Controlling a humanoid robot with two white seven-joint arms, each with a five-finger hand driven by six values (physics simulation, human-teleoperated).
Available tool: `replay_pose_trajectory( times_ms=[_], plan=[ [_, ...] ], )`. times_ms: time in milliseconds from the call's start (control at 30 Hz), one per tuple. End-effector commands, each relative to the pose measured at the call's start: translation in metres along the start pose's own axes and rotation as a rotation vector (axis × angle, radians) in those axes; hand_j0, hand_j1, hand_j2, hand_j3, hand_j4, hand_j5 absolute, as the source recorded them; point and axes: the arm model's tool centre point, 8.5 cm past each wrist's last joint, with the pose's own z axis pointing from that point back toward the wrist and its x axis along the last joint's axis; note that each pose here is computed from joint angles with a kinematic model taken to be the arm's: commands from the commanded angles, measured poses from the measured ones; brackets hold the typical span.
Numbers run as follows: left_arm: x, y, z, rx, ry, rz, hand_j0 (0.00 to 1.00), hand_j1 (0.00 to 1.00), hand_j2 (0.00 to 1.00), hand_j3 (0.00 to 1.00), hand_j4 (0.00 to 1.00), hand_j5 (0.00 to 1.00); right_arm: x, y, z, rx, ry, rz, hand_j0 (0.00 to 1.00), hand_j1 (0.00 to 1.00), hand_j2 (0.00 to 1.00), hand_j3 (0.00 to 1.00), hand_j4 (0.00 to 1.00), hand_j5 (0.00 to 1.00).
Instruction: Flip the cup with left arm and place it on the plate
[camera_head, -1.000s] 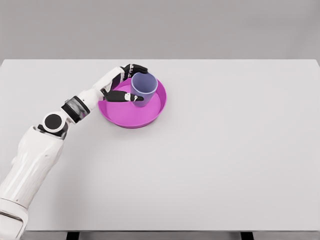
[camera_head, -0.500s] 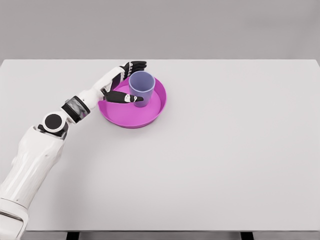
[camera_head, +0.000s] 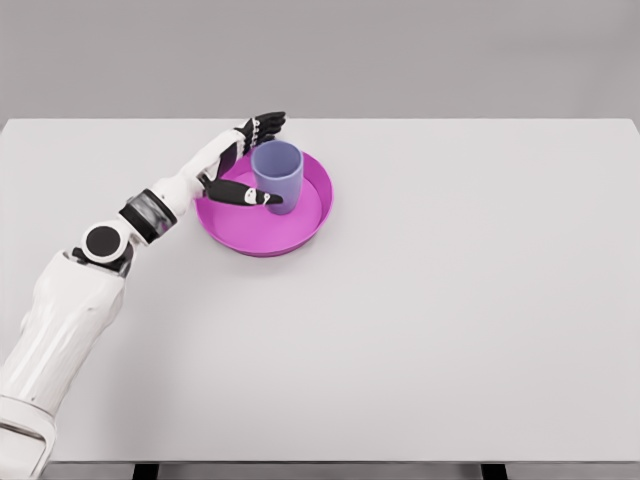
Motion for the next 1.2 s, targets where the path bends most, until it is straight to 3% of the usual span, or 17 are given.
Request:
replay_pose_trajectory(
  times_ms=[0,267,633,900,1000,1167],
  plan=[
    [0.001,0.003,0.001,0.01,-0.003,0.006,1.0,1.0,1.0,1.0,1.0,1.0,0.0,0.0,0.0,0.0,0.0,0.0,1.0,1.0,1.0,1.0,1.0,1.0],
    [-0.002,0.0,0.005,0.007,-0.001,0.01,1.0,1.0,1.0,1.0,1.0,1.0,0.0,0.0,0.0,0.0,0.0,0.0,1.0,1.0,1.0,1.0,1.0,1.0],
    [-0.007,0.016,0.026,0.028,0.019,-0.013,1.0,1.0,1.0,1.0,1.0,1.0,0.0,0.0,0.0,0.0,0.0,0.0,1.0,1.0,1.0,1.0,1.0,1.0],
    [-0.001,0.049,0.061,0.085,0.019,-0.07,1.0,1.0,1.0,1.0,1.0,1.0,0.0,0.0,0.0,0.0,0.0,0.0,1.0,1.0,1.0,1.0,1.0,1.0],
    [0.013,0.068,0.083,0.087,-0.073,-0.191,1.0,1.0,1.0,1.0,1.0,1.0,0.0,0.0,0.0,0.0,0.0,0.0,1.0,1.0,1.0,1.0,1.0,1.0],
    [0.009,0.101,0.128,0.087,0.039,-0.278,1.0,1.0,1.0,1.0,1.0,1.0,0.0,0.0,0.0,0.0,0.0,0.0,1.0,1.0,1.0,1.0,1.0,1.0]
  ],
)
